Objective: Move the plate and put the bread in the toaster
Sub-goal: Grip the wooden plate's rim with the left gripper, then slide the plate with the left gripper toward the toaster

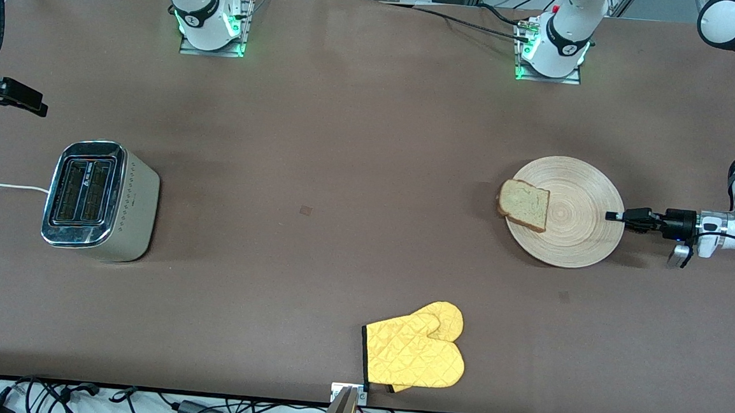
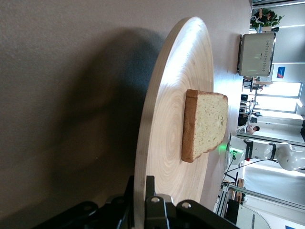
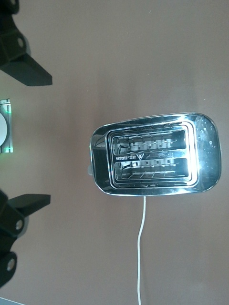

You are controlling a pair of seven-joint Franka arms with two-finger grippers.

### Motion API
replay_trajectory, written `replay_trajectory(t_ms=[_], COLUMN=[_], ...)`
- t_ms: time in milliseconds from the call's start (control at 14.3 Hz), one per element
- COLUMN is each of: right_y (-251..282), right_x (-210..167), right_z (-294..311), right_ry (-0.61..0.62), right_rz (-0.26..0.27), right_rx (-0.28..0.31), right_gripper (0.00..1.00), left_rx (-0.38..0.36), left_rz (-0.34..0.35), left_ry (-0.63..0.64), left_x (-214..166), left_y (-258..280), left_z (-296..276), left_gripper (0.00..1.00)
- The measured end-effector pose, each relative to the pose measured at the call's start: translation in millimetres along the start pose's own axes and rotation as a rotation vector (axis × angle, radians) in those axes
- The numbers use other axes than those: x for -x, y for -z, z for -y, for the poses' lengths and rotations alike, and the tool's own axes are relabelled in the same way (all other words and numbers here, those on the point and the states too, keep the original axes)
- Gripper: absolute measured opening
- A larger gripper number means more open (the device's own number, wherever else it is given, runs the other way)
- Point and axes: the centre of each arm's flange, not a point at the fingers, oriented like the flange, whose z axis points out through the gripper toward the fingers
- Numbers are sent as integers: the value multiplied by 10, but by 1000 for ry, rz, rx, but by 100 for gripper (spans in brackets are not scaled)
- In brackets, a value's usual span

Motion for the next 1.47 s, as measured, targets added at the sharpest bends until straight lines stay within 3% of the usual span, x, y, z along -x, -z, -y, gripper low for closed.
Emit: replay_trajectory(t_ms=[350, 559, 769, 979, 1119, 1468], right_y=[-5, -8, -17, -22, -23, -41], right_x=[-3, -4, -8, -10, -11, -18], right_z=[-5, -11, -26, -30, -37, -66], right_ry=[-1, -2, -5, -5, -6, -12], right_rz=[1, 2, 3, 4, 4, 7], right_rx=[0, 0, -1, -1, -1, -4], right_gripper=[100, 100, 100, 100, 100, 100], left_rx=[0, 15, 53, 55, 91, 89], left_rz=[3, 30, 84, 130, 90, -48], left_ry=[-11, -51, -113, -95, -69, -16], left_x=[-63, -361, -774, -1152, -1293, -1268], left_y=[16, -137, -583, -1246, -1837, -3329], left_z=[-53, -407, -964, -1449, -1670, -2175], left_gripper=[8, 8, 8, 8, 8, 8])
